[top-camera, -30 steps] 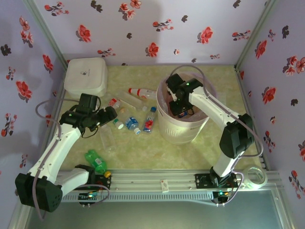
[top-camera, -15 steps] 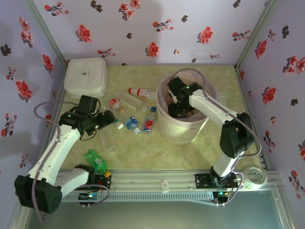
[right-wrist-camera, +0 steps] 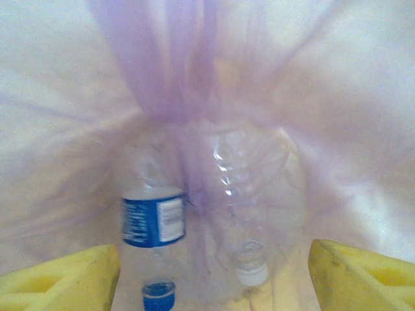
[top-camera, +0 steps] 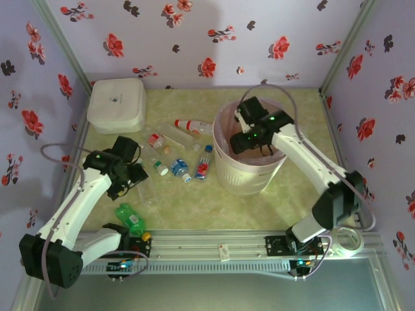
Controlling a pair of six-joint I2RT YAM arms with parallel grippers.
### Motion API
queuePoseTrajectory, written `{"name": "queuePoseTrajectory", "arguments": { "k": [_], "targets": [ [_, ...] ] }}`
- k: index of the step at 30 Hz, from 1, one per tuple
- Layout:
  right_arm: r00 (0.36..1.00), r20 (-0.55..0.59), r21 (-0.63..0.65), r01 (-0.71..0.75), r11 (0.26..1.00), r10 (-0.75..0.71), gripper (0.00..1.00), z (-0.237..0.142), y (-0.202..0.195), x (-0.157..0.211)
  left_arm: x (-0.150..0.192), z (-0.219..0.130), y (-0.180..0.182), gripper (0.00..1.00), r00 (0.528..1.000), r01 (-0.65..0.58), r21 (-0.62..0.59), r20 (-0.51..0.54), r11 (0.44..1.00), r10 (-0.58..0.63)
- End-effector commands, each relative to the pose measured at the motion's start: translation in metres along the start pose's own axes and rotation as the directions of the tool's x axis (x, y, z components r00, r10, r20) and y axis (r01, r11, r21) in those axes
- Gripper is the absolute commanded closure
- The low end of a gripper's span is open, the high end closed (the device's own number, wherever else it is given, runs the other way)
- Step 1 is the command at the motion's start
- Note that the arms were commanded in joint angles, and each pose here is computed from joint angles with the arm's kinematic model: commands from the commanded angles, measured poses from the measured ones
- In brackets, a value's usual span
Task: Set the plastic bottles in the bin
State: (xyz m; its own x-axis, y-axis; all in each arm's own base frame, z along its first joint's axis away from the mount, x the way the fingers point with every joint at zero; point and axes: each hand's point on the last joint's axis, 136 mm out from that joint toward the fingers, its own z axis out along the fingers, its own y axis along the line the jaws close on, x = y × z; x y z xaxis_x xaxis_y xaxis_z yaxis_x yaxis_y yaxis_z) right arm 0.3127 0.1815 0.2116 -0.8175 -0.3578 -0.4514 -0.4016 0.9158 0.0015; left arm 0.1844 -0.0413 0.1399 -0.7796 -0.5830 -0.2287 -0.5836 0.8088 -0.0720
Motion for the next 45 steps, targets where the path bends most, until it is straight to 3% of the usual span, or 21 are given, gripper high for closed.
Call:
{"name": "queuePoseTrajectory", "arguments": {
  "k": [1, 8, 13, 34, 40, 45],
  "targets": [
    [0.989, 0.15, -0.092, 0.004, 0.996, 0.01, 0.23, -0.058, 0.009, -0.02, 0.015, 0.002, 0.034, 0.13, 0.992, 0.124, -0.151, 0.008, 0.981, -0.124],
    [0.944, 0.324, -0.146, -0.012, 0.989, 0.059, 0.22, -0.11, 0.001, -0.054, 0.044, -0.001, 0.063, 0.19, 0.972, 0.176, -0.31, -0.094, 0.934, -0.215],
    [0.915, 0.394, -0.152, -0.031, 0.988, 0.09, 0.22, -0.127, -0.011, -0.073, 0.061, 0.013, 0.069, 0.2, 0.952, 0.209, -0.348, -0.143, 0.914, -0.272],
    [0.908, 0.404, -0.094, -0.079, 0.992, 0.111, 0.23, -0.132, -0.042, -0.067, 0.091, 0.087, 0.078, 0.19, 0.91, 0.239, -0.338, -0.249, 0.91, -0.331],
    [0.911, 0.395, -0.081, -0.089, 0.993, 0.114, 0.23, -0.134, -0.044, -0.062, 0.085, 0.097, 0.069, 0.22, 0.915, 0.23, -0.327, -0.249, 0.916, -0.319],
    [0.91, 0.398, -0.07, -0.1, 0.993, 0.119, 0.23, -0.137, -0.047, -0.058, 0.079, 0.097, 0.061, 0.32, 0.919, 0.222, -0.316, -0.249, 0.923, -0.306]
  ]
}}
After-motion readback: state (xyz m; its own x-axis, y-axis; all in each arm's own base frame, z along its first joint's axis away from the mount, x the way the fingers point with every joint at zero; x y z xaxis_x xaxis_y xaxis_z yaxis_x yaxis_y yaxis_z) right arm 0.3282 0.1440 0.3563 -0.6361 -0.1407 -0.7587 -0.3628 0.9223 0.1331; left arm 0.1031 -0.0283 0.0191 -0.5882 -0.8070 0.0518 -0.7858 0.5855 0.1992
